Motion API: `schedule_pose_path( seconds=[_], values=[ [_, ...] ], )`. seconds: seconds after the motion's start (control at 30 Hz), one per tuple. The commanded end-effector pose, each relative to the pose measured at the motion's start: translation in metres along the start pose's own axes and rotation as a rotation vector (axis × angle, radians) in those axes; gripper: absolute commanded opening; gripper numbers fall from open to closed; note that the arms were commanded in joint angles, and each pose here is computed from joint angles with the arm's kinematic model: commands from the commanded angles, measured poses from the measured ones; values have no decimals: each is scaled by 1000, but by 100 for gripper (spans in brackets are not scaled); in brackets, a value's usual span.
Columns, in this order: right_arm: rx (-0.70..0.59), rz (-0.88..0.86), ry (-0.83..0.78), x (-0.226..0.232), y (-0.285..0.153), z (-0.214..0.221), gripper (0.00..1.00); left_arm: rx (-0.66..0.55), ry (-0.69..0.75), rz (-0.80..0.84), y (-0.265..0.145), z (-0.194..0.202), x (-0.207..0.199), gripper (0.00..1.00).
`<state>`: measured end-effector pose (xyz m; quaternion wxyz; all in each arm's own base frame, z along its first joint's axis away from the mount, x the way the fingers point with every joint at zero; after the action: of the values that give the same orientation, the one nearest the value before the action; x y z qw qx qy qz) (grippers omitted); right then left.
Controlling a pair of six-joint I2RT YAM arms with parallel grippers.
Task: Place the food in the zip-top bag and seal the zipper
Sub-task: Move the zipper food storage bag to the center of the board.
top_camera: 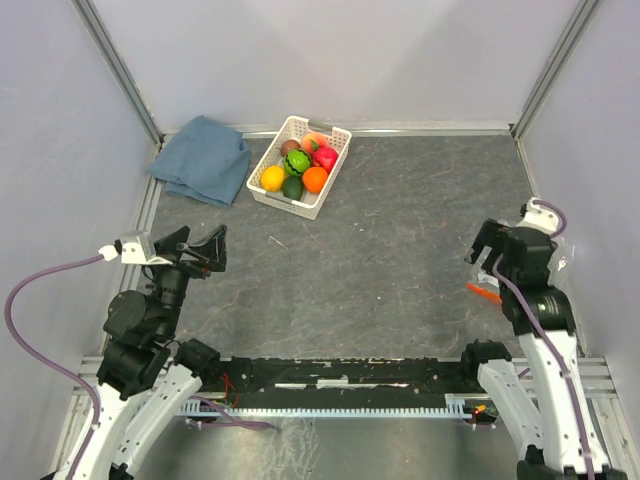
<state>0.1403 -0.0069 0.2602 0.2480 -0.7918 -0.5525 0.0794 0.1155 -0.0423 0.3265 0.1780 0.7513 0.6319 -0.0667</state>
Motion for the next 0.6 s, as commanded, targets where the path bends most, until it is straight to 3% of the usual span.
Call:
schedule_pose_path(
  seconds=[0.0,0.57],
  values=[
    [15,67,43,8,36,3,99,-55,9,8,0,-9,-1,100],
    [302,277,-70,4,147,46,91,-47,17,31,-1,-8,-3,100]
  ],
)
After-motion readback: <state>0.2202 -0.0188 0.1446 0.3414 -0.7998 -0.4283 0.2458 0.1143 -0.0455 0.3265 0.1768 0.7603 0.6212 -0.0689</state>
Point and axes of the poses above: each gripper's point midway between its finger pads, its own y axis out along the fingers, its own x axis along the line the jaws close on, z = x × y, the point moved 9 cm from there along -y, back along the fingers, and after that the axes turned 2 degrees about y, right-handed, at the moved point
